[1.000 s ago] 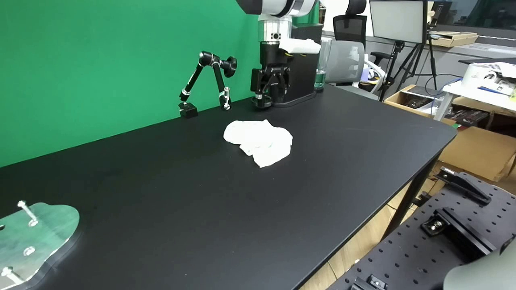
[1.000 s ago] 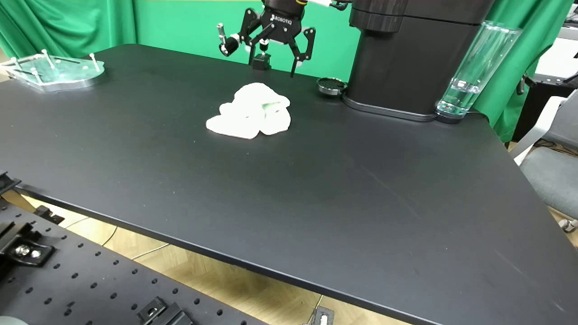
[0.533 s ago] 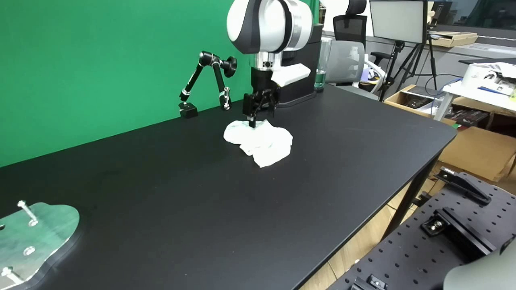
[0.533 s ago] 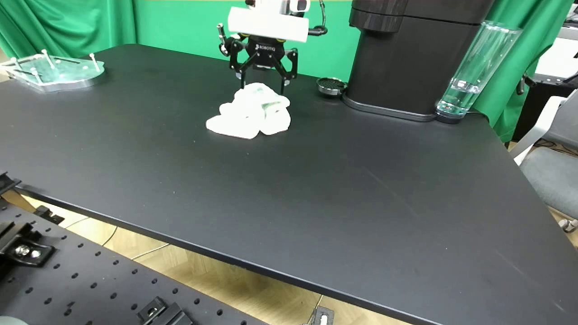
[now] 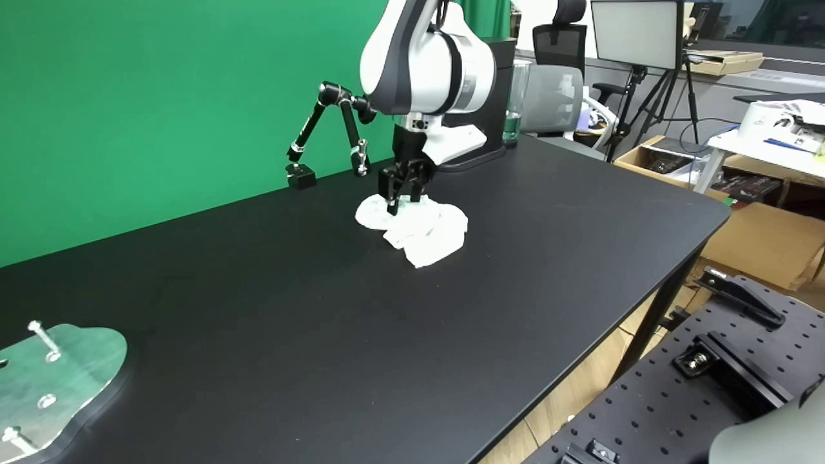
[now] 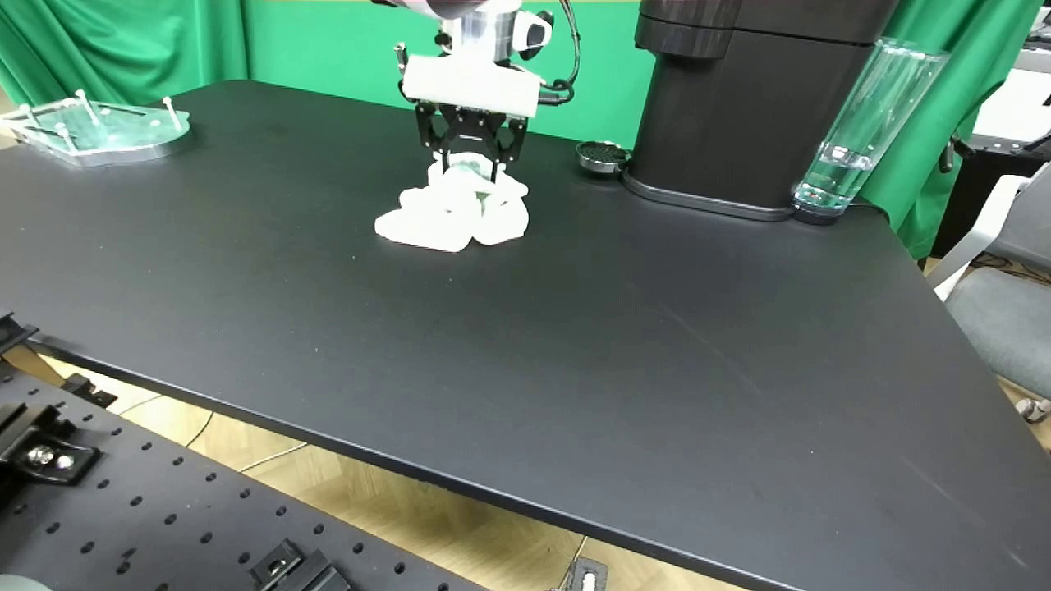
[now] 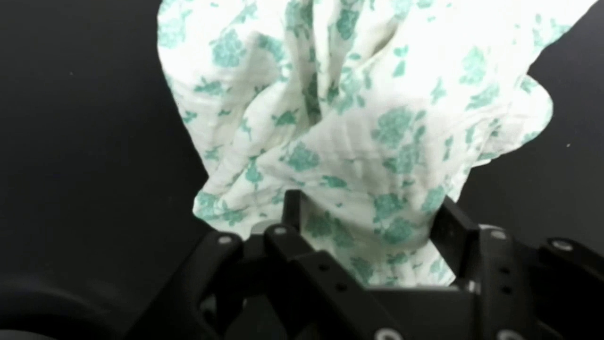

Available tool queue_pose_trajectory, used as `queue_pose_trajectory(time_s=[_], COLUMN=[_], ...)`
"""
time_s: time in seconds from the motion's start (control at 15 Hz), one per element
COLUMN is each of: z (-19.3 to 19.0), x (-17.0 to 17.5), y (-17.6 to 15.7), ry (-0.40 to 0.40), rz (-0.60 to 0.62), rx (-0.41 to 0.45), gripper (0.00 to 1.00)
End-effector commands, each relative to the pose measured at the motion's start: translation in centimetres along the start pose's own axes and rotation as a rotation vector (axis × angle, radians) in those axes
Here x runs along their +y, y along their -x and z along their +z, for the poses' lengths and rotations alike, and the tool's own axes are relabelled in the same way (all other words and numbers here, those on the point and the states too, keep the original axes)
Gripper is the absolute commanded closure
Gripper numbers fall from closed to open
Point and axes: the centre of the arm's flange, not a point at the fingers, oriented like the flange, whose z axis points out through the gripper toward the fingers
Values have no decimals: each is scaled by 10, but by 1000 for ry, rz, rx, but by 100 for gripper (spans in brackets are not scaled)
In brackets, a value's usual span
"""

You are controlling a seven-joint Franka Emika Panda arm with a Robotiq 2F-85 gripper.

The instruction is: Pick the cloth on the table and put it on the stand

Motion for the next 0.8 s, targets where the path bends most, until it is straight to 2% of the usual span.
queue_pose_trajectory(time_s=[0.0,0.33,0.4,0.73], z=[-10,-29,-35,-76], x=[0,-4,-6,-23], y=[3,-6,-9,-24], ry=[-3,32,47,82], rz=[36,25,19,-27], rx=[51,112,125,190], gripper=[60,95,99,100])
